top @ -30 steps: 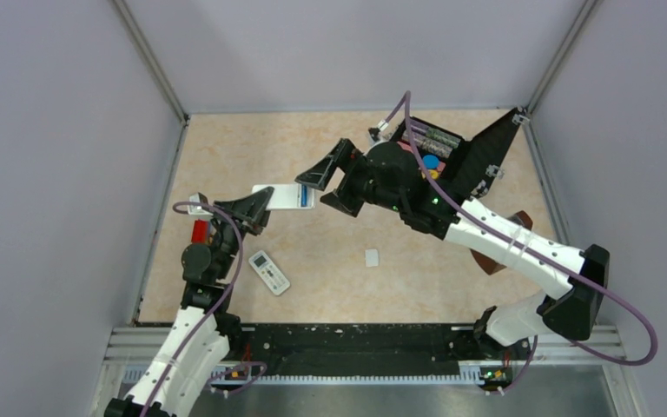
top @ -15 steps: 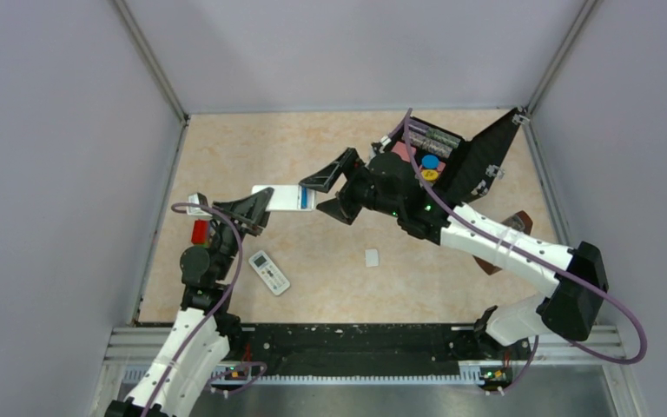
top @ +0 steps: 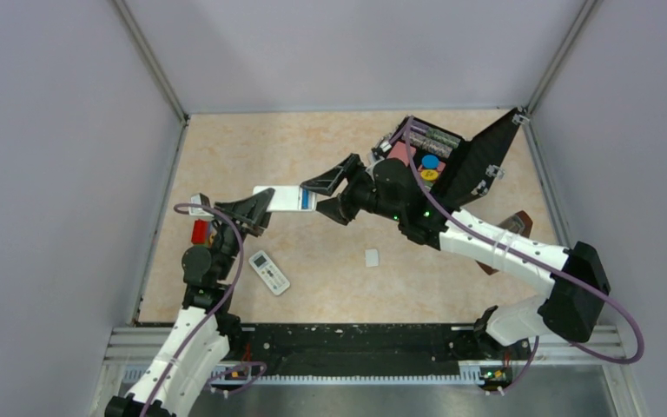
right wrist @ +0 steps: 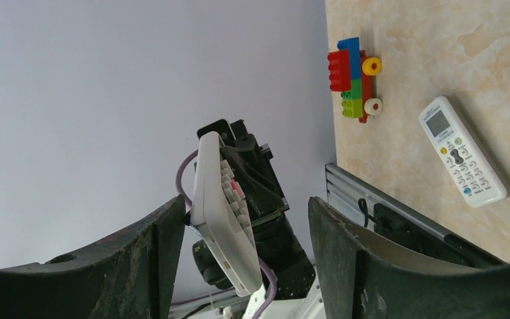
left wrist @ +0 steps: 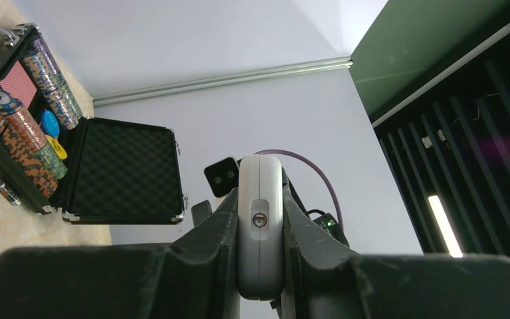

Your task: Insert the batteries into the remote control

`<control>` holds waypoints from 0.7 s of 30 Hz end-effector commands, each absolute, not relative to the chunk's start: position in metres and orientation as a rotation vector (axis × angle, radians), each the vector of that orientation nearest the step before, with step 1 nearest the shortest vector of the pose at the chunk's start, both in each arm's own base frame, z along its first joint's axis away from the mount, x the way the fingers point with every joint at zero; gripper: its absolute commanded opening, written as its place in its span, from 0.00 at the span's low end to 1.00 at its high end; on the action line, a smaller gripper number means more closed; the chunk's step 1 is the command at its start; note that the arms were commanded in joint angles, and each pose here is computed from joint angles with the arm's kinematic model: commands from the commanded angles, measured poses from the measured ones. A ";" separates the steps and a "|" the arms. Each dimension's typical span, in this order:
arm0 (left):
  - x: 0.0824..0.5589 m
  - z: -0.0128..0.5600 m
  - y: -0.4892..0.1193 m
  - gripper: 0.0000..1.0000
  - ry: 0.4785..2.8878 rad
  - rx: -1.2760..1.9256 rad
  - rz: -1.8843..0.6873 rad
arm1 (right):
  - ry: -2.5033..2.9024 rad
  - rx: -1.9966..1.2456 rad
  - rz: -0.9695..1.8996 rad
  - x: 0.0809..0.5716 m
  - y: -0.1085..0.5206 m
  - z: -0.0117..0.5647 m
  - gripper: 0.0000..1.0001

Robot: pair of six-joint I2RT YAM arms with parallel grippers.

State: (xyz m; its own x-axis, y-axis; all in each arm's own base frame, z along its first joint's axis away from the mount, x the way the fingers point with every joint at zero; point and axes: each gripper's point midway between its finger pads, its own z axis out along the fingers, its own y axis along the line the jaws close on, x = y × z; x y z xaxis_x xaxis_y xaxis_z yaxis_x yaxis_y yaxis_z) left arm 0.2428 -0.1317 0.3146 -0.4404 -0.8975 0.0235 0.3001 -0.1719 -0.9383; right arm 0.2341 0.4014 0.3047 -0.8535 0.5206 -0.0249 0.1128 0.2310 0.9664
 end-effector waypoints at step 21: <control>0.226 0.387 -0.122 0.00 0.925 -0.543 -1.800 | 2.227 0.568 1.806 0.211 0.410 0.305 0.50</control>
State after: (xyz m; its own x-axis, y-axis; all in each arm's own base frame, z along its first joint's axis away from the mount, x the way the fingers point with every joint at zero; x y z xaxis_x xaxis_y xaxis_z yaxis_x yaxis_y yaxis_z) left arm 0.2475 -0.1329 0.3276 -0.4379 -0.8990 -0.0022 0.3731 -0.1795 -0.9103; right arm 0.2296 0.4066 0.3251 -0.8686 0.4934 0.0446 0.1224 0.1265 0.9844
